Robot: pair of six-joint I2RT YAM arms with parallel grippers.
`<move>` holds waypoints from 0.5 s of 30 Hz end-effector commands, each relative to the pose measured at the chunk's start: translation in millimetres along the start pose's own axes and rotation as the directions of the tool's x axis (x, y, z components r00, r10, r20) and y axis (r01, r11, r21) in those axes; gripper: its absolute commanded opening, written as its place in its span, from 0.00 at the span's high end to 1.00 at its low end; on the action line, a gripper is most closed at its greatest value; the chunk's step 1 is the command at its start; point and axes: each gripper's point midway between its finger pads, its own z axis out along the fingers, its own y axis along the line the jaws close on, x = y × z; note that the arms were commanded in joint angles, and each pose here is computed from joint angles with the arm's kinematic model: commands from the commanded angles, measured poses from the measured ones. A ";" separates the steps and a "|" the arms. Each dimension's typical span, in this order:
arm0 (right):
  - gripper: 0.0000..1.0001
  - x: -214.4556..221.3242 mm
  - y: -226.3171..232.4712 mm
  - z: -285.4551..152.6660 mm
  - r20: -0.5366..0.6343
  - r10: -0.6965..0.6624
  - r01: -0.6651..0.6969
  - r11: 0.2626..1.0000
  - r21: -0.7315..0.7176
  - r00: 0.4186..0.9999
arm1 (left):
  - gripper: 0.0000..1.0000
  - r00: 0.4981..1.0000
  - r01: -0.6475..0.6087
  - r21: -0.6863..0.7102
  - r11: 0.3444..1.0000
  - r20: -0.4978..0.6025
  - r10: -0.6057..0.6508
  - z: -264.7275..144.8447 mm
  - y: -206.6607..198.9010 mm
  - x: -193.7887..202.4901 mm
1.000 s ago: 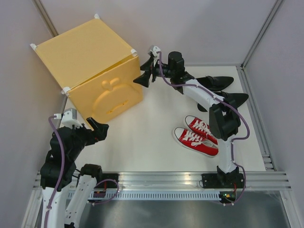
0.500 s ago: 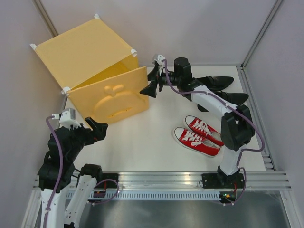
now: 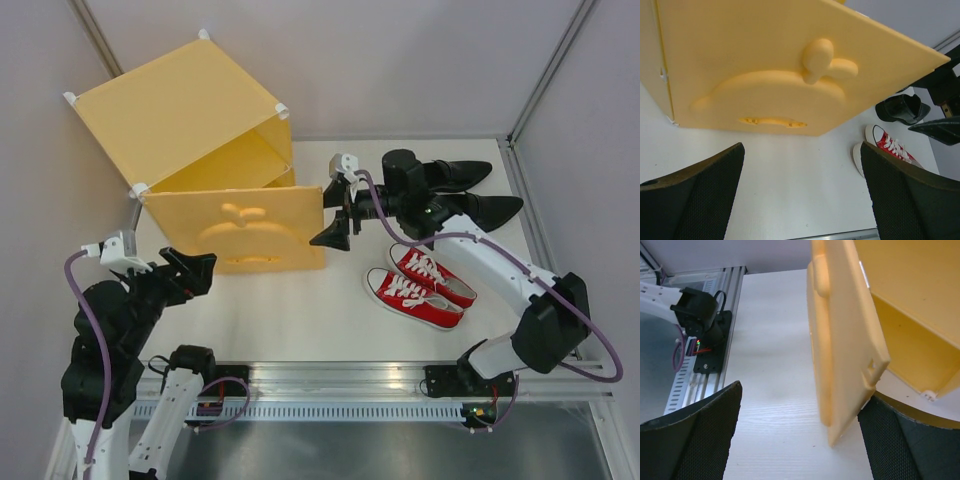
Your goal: Place and organize the shoes in the shoe cabinet
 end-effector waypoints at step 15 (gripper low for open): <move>0.04 11.9 137.2 -25.6 0.014 -0.021 0.022 0.992 -0.122 1.000 | 0.00 0.993 0.052 0.038 0.998 0.104 -0.055 -38.9 -18.8 -36.2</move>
